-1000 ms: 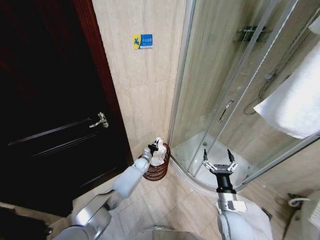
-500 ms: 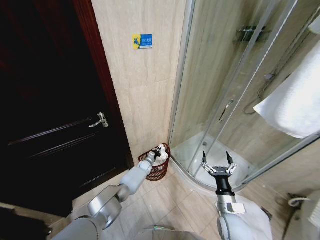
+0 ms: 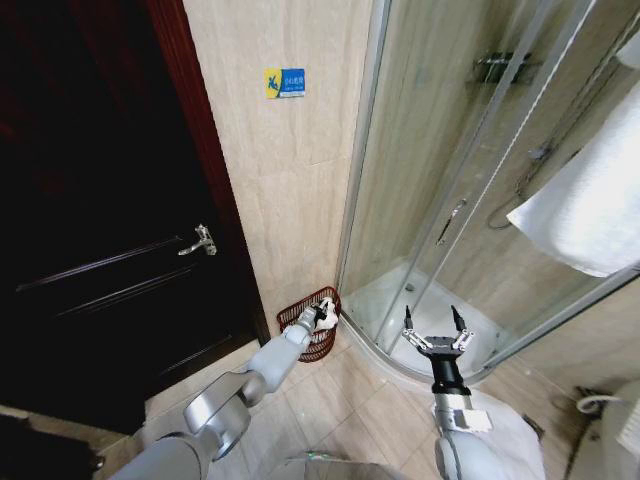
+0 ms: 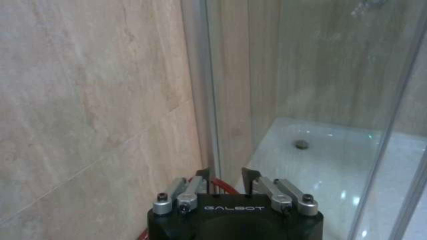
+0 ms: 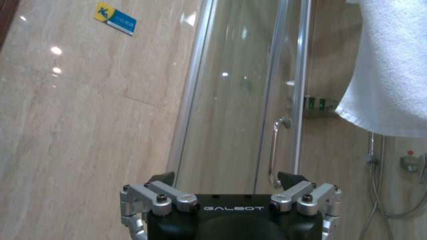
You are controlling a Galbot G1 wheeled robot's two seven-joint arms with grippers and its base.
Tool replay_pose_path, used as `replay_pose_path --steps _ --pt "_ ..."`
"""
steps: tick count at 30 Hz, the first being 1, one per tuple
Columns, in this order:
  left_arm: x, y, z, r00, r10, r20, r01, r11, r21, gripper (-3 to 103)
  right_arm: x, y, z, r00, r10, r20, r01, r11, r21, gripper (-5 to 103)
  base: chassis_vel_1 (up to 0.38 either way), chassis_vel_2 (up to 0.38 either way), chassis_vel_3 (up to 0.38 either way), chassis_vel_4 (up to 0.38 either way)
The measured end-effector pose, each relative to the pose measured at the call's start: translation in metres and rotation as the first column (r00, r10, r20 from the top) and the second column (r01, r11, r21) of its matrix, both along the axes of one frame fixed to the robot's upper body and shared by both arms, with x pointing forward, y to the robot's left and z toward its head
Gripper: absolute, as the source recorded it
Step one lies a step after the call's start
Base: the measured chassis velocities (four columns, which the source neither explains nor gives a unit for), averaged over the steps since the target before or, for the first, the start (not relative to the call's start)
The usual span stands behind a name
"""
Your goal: Discard the used towel into the hamper.
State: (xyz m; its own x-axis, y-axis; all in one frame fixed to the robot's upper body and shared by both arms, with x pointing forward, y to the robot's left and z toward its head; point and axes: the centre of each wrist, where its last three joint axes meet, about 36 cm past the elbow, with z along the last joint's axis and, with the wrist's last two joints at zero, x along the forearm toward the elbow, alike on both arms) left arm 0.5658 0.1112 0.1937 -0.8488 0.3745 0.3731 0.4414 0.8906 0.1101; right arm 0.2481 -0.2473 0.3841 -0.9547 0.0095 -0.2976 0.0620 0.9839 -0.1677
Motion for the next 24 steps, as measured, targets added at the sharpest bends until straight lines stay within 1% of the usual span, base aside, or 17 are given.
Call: replay_pose_path --steps 3,4,5,7,8,9,11,12,14,16,17,18,19,20,24 --pt "-0.002 0.006 -0.001 1.000 0.009 0.006 -0.009 1.000 0.006 50 0.000 0.002 0.000 1.000 0.006 0.001 -0.006 1.000 -0.004 100 0.000 0.000 0.000 0.000" --pt "-0.002 0.006 -0.001 1.000 0.009 0.006 -0.009 1.000 0.006 50 0.000 0.002 0.000 1.000 0.006 0.001 -0.006 1.000 -0.004 100 0.000 0.000 0.000 0.000" --pt "-0.003 0.007 -0.001 1.000 0.009 0.008 -0.009 1.000 0.007 56 0.000 0.003 0.000 1.000 0.009 0.001 -0.009 1.000 -0.004 100 0.000 0.000 0.000 0.000" --pt "-0.003 0.009 -0.002 1.000 0.008 0.012 -0.008 1.000 0.008 56 0.000 0.004 0.000 1.000 0.011 0.002 -0.011 1.000 -0.004 100 0.000 0.000 0.000 0.000" --pt "-0.004 0.011 -0.002 1.000 0.007 0.017 -0.007 1.000 0.010 61 0.001 0.004 0.000 1.000 0.013 0.002 -0.013 1.000 -0.005 100 0.000 0.000 0.000 0.000" --pt "-0.007 0.015 -0.003 1.000 0.003 0.029 -0.004 1.000 0.011 72 0.000 0.005 0.001 1.000 0.016 0.002 -0.016 1.000 -0.007 100 0.000 0.000 0.000 0.000" --pt "-0.008 0.017 -0.004 0.999 0.003 0.035 -0.003 1.000 0.009 72 0.000 0.006 0.000 1.000 0.017 0.002 -0.017 1.000 -0.008 100 0.000 0.000 0.000 0.000" --pt "-0.013 0.022 -0.007 0.999 0.001 0.051 -0.001 1.000 -0.001 83 -0.001 0.006 0.000 1.000 0.019 0.002 -0.019 1.000 -0.010 100 0.000 0.000 0.000 0.000" --pt "-0.016 0.024 -0.009 0.998 0.000 0.059 0.001 1.000 -0.006 83 -0.002 0.006 0.000 1.000 0.020 0.001 -0.020 1.000 -0.011 100 0.000 0.000 0.000 0.000" --pt "-0.024 0.031 -0.013 0.997 -0.010 0.077 0.011 1.000 -0.013 93 -0.002 0.007 0.001 1.000 0.022 0.002 -0.022 1.000 -0.010 100 0.000 0.000 0.000 0.000" --pt "-0.024 0.031 -0.013 0.997 -0.010 0.077 0.011 1.000 -0.013 93 -0.002 0.007 0.001 1.000 0.022 0.002 -0.022 1.000 -0.010 100 0.000 0.000 0.000 0.000" --pt "-0.027 0.034 -0.014 0.996 -0.016 0.083 0.017 1.000 -0.013 97 -0.002 0.007 0.001 1.000 0.022 0.004 -0.022 1.000 -0.011 100 0.000 0.000 0.000 0.000" --pt "-0.028 0.035 -0.014 0.996 -0.019 0.087 0.020 1.000 -0.013 97 -0.001 0.008 0.001 1.000 0.022 0.005 -0.022 1.000 -0.011 100 0.000 0.000 0.000 0.000" --pt "-0.029 0.038 -0.016 0.994 -0.024 0.106 0.025 1.000 -0.010 100 -0.001 0.008 0.002 1.000 0.024 0.006 -0.024 1.000 -0.013 100 0.000 0.000 0.000 0.000" --pt "-0.033 0.040 -0.017 0.992 -0.033 0.123 0.035 0.999 -0.014 100 -0.002 0.009 0.001 1.000 0.025 0.001 -0.025 1.000 -0.015 100 0.000 0.000 0.000 0.000"
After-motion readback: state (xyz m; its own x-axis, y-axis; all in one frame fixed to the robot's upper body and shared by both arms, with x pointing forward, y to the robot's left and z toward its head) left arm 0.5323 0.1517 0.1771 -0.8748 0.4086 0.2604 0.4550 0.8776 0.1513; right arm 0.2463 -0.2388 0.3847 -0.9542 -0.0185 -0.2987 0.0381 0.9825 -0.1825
